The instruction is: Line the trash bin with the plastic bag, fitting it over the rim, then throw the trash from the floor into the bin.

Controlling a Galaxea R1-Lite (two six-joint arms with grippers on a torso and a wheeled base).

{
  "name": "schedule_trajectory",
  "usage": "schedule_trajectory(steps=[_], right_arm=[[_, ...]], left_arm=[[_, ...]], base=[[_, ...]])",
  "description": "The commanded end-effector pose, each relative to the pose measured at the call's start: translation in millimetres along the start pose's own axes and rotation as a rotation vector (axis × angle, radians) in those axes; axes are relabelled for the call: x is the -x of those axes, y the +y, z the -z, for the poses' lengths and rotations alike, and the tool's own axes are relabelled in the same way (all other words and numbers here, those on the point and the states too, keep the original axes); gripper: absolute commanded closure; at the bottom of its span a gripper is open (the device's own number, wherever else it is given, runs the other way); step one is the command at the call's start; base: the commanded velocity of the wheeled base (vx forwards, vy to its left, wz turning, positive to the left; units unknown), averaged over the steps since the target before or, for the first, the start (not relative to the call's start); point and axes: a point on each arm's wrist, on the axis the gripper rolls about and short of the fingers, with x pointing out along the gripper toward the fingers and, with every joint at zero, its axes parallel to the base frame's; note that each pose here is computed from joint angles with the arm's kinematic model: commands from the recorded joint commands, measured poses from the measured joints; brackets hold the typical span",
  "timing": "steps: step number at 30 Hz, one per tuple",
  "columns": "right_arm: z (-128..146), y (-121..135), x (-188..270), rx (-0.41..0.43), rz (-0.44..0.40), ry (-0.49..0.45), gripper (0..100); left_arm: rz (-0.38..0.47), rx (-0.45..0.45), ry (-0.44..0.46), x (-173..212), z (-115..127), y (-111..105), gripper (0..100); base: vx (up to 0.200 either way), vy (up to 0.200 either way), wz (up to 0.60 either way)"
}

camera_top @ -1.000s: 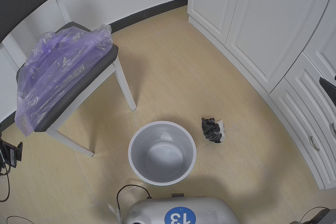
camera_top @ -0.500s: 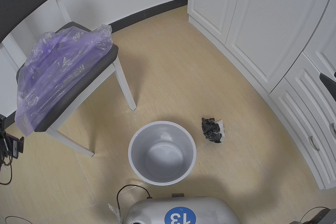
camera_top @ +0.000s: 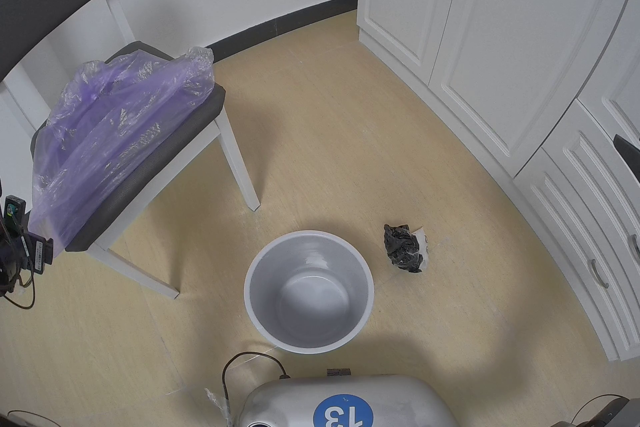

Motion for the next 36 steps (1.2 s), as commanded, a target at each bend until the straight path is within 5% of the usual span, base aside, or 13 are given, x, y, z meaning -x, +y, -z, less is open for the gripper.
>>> schedule_trajectory(steps=[1,17,18,33,36], right_arm=[[-0.9,0.2,2.0,0.002,0.0,-0.007,0],[-1.4,0.8,5.9,0.002,-0.004,-0.018,0],[-1.4,0.8,5.9,0.003,-0.004,-0.018,0],[-1.4,0.9,5.9,0.003,-0.005,-0.018,0],[-1.9,1.2,5.1,0.001,-0.008,-0.018,0]], left_arm=[[-0.004,0.005,0.013,-7.4,-1.2,2.5,0],[0.012,0.036,-0.023,-12.8,-1.9,11.3,0],[0.021,0.037,-0.031,-13.2,-2.1,11.0,100],[0.025,0.046,-0.09,-1.0,-3.7,13.7,100],[0.047,0.049,-0.16,12.7,-7.4,15.9,100]], base=[[0.0,0.0,0.0],[0.0,0.0,0.0],[0.0,0.0,0.0],[0.0,0.0,0.0],[0.0,0.0,0.0]])
